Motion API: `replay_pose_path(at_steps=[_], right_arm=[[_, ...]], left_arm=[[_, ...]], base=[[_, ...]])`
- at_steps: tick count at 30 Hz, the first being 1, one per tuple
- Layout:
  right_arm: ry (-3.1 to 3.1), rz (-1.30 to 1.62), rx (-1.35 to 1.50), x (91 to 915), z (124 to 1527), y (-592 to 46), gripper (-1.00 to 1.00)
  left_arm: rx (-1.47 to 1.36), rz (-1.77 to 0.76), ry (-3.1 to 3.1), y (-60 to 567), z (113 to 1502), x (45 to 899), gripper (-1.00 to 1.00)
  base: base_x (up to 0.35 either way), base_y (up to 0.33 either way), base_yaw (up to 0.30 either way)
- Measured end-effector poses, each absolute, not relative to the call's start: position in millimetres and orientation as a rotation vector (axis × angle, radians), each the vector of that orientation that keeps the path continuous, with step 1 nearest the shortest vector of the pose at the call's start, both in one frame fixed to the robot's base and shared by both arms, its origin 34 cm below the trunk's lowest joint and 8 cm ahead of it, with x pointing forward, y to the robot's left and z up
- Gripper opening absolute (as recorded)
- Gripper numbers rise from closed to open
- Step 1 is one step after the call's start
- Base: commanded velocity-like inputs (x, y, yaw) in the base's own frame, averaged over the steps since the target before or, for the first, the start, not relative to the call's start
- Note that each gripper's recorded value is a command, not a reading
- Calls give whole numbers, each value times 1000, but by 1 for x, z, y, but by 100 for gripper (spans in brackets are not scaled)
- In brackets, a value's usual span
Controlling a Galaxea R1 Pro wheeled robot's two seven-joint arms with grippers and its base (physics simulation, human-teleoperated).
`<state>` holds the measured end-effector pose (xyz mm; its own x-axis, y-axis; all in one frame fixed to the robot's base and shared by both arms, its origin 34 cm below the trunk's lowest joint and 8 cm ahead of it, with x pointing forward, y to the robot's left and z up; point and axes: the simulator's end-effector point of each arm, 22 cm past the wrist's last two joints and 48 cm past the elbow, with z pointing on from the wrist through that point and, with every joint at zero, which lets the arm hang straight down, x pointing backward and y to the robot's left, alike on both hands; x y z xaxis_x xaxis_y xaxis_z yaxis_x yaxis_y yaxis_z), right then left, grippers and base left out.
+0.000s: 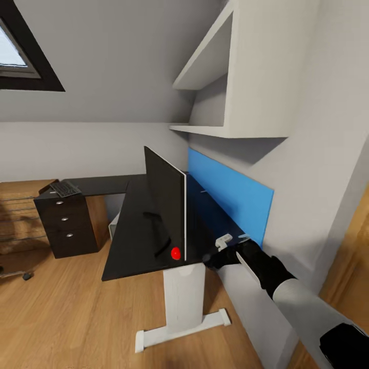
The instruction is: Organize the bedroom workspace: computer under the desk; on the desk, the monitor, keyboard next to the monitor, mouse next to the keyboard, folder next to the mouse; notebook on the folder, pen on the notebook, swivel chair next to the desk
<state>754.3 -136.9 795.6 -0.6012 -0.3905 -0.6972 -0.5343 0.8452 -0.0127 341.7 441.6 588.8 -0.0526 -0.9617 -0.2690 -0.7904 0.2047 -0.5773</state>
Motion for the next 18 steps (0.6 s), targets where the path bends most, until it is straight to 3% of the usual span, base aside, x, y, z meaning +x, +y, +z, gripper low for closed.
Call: replay_pose_path(at_steps=[4, 18], right_arm=[[2259, 261, -681, 752, 804, -130, -100], [2228, 308, -689, 743, 812, -111, -100]], left_arm=[[-1627, -367, 1882, 441, 588, 341, 100], [-1594, -336, 1868, 461, 599, 340, 100]], base=[[-304, 120, 0], [0, 0, 0]])
